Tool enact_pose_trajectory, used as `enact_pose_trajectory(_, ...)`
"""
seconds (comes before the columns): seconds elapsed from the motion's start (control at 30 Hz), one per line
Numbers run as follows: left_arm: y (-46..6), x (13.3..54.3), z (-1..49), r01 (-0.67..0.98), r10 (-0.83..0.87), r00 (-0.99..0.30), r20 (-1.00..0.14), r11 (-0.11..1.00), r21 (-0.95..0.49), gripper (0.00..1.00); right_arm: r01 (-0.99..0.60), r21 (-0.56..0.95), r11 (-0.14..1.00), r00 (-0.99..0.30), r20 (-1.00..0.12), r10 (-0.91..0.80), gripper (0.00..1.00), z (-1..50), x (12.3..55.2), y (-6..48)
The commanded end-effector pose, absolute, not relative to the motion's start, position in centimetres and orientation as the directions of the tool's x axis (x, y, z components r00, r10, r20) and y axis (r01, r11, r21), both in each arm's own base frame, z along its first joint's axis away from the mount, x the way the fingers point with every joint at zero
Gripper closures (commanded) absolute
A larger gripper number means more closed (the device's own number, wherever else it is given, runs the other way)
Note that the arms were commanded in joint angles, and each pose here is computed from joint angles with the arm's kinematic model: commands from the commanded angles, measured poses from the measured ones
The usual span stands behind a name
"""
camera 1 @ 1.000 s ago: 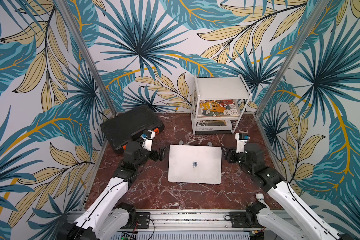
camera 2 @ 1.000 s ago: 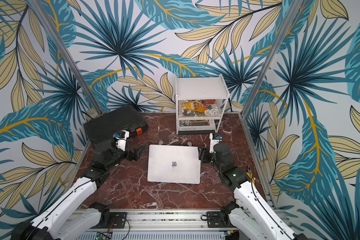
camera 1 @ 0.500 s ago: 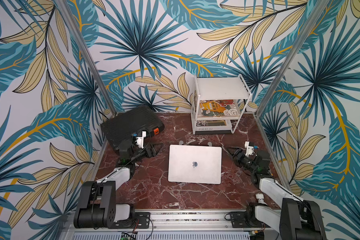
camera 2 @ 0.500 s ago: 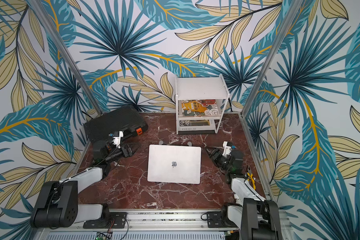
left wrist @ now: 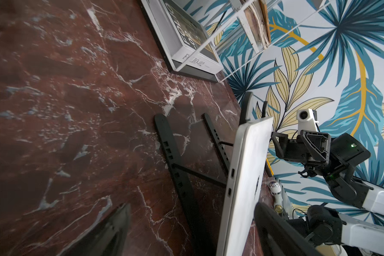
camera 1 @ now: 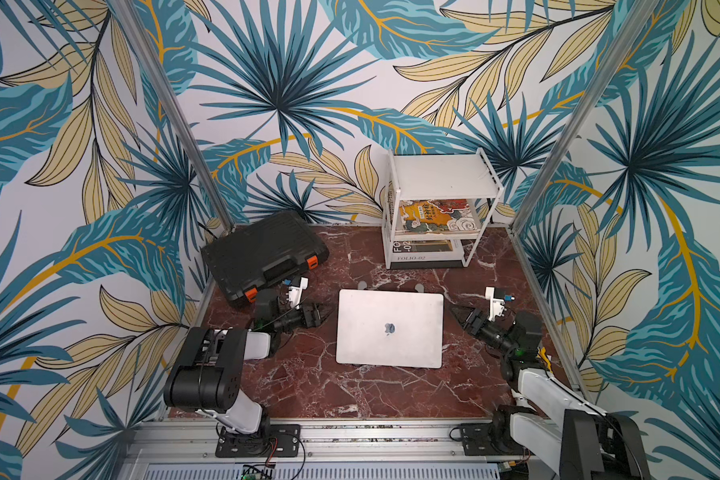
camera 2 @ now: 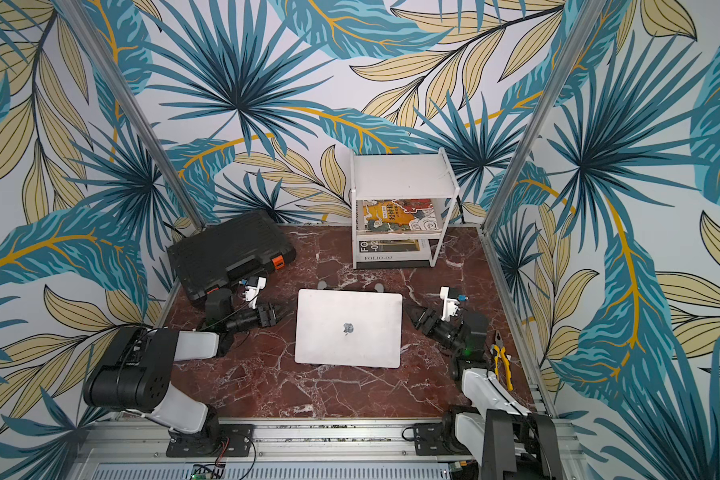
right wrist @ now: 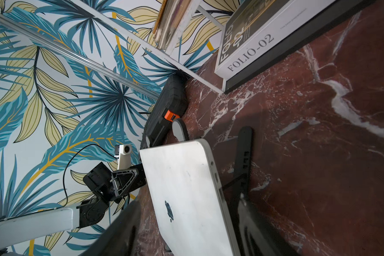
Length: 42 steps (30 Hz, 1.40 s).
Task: Close the laptop lid and set it aside
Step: Pick up the laptop from the computer stand.
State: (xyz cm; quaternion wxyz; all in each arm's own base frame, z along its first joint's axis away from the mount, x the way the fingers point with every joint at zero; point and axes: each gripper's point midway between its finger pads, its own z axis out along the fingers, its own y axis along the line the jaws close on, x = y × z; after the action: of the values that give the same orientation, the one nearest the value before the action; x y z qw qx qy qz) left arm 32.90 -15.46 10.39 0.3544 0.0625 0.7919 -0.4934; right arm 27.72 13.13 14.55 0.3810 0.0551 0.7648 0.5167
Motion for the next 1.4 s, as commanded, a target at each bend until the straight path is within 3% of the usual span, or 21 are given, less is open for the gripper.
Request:
enact_pose_trajectory(0.0, -15.7, 32.8, 10.9, 0.489, -0.229, -0.704, -0.672, 0.53, -0.693, 0.07, -0.378, 0.803, 0.462, -0.689, -0.577, 0.439, 0.27, 14.5, 27.1, 13.8)
enact_pose_trajectory(0.3, -17.4, 31.0, 9.9, 0.45, -0.204, -0.74, -0.641, 0.558, -0.697, 0.07, -0.358, 0.815, 0.455, -0.733, -0.547, 0.404, 0.28, 11.9, 27.2, 15.1)
enact_pose_trajectory(0.6, -18.4, 31.2, 9.6, 0.468, -0.213, -0.746, -0.632, 0.508, -0.723, 0.12, -0.358, 0.848, 0.392, -0.754, -0.51, 0.415, 0.3, 11.4, 27.5, 15.7)
enact_pose_trajectory(0.93, -20.1, 30.8, 9.2, 0.513, -0.184, -0.744, -0.642, 0.457, -0.726, 0.3, -0.368, 0.855, 0.365, -0.775, -0.499, 0.387, 0.31, 11.5, 27.1, 16.6)
enact_pose_trajectory(1.17, -20.4, 30.5, 9.2, 0.522, -0.177, -0.749, -0.639, 0.437, -0.733, 0.52, -0.34, 0.871, 0.355, -0.815, -0.461, 0.351, 0.32, 10.7, 26.7, 17.6)
enact_pose_trajectory(1.37, -20.4, 30.5, 8.9, 0.518, -0.17, -0.753, -0.635, 0.442, -0.732, 0.61, -0.324, 0.874, 0.362, -0.823, -0.449, 0.348, 0.32, 10.2, 26.6, 17.6)
